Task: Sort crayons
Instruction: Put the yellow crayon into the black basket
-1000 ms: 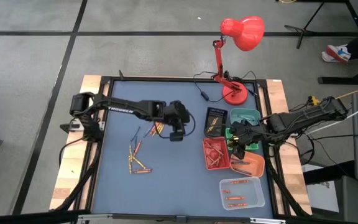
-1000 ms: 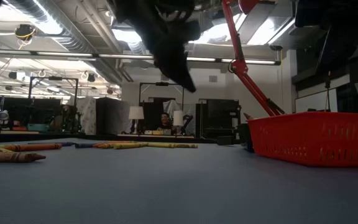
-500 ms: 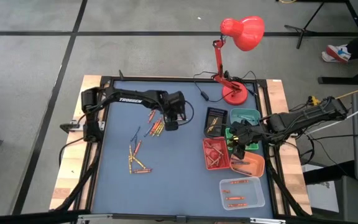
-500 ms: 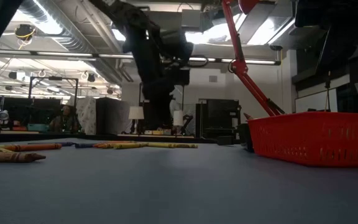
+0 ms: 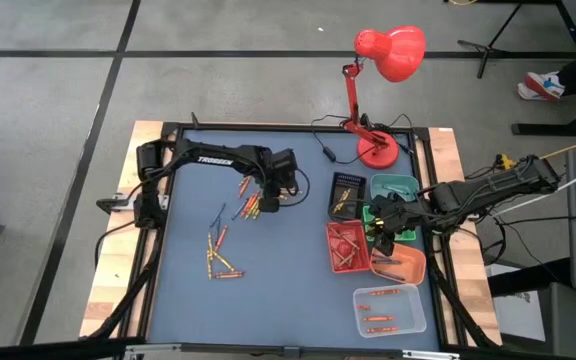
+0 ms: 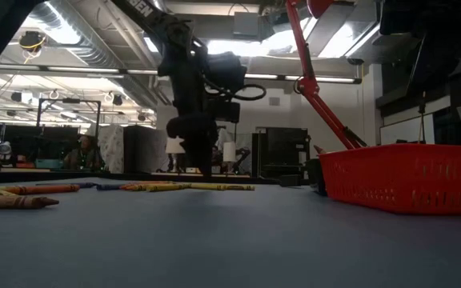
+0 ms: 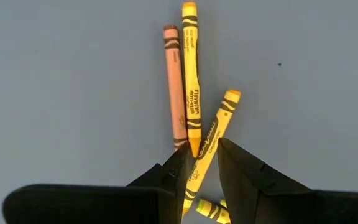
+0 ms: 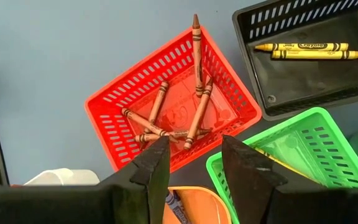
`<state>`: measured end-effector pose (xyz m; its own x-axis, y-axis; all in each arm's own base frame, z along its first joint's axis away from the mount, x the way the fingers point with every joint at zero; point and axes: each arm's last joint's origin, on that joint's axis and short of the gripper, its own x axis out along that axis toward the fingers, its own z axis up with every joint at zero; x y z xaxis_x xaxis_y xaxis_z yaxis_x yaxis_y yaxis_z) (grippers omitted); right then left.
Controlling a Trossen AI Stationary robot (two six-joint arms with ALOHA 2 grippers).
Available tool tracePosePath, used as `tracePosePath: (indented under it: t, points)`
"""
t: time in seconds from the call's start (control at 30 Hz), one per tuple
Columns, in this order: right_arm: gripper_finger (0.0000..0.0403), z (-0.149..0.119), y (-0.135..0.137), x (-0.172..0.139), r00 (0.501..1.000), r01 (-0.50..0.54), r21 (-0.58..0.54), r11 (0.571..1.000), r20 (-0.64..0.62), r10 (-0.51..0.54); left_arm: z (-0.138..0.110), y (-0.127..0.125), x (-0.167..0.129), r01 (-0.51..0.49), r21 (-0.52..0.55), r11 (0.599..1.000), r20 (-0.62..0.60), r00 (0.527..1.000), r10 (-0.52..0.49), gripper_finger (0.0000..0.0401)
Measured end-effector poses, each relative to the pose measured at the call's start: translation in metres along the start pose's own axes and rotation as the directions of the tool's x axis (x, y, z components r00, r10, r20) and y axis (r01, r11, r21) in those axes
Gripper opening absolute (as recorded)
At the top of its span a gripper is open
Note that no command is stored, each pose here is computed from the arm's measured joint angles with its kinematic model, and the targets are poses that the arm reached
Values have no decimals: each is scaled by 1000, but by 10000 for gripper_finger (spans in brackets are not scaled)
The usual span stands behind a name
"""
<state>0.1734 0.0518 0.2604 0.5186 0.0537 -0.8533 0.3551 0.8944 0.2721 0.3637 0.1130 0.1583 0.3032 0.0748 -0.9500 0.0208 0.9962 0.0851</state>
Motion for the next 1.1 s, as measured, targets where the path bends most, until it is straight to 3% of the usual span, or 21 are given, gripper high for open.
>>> tracePosePath:
  t: [0.67, 1.1]
  points:
    - [145, 0, 0, 0, 1000, 0, 0, 1000, 0, 0, -24, -12, 22, 22, 19, 1000, -74, 997, -20, 72]
    - [145, 0, 0, 0, 1000, 0, 0, 1000, 0, 0, -17, -21, 23, 1, 52, 999, -37, 999, 1, 15]
